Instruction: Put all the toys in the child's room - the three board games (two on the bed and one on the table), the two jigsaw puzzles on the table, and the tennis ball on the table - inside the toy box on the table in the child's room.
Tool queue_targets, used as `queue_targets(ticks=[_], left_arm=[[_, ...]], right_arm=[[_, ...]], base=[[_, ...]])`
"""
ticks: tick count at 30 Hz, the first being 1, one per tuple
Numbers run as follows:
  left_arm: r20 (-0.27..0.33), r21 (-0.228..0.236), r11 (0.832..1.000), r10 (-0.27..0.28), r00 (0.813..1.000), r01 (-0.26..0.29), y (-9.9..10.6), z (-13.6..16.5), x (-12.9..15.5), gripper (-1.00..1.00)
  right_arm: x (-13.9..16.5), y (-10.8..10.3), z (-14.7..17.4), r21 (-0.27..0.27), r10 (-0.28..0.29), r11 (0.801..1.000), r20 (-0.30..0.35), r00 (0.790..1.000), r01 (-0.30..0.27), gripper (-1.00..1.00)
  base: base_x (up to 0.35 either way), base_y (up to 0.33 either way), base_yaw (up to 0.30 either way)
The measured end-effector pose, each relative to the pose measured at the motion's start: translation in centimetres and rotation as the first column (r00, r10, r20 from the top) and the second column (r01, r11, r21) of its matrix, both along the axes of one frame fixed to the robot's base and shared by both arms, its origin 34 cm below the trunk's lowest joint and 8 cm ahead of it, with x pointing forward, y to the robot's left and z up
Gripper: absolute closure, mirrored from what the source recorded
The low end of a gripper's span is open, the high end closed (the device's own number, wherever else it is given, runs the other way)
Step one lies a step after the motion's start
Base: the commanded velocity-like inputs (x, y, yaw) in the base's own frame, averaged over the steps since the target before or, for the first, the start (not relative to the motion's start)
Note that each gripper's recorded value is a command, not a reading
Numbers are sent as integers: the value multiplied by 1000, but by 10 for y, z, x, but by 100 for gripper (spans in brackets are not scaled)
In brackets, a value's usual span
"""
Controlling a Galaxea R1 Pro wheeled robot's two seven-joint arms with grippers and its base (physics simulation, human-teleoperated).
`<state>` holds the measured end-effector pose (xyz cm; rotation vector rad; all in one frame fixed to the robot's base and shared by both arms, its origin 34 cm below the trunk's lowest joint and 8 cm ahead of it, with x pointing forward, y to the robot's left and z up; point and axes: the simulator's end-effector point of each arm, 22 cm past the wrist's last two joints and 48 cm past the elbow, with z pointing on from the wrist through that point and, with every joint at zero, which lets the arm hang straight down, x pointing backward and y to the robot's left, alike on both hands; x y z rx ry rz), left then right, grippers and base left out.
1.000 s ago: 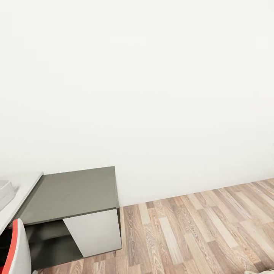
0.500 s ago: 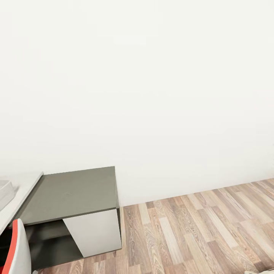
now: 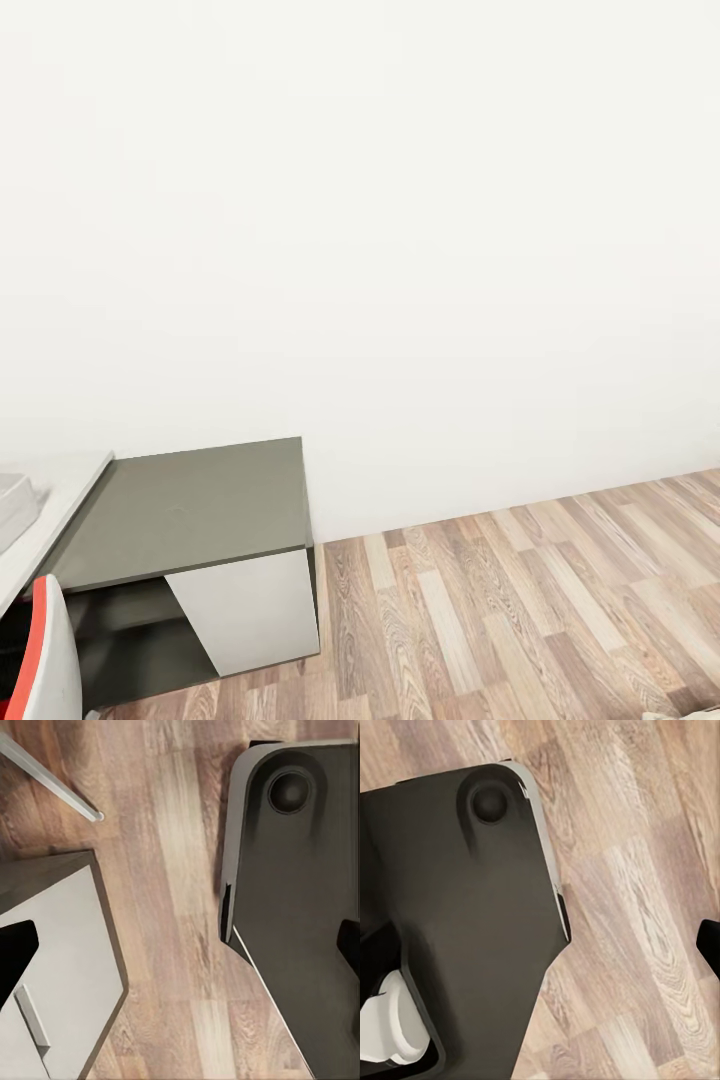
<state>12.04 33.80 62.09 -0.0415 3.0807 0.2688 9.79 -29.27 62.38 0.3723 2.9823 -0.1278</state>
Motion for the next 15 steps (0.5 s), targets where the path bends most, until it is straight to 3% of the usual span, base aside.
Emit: queue_targets(ticks=[15], left_arm=[[16,-3,1000,-3,1000,3,-2,0,8,-100]], right_arm=[[1,4,0,4,-1,1000,2,1000,1,-100]], base=[[0,0,0]])
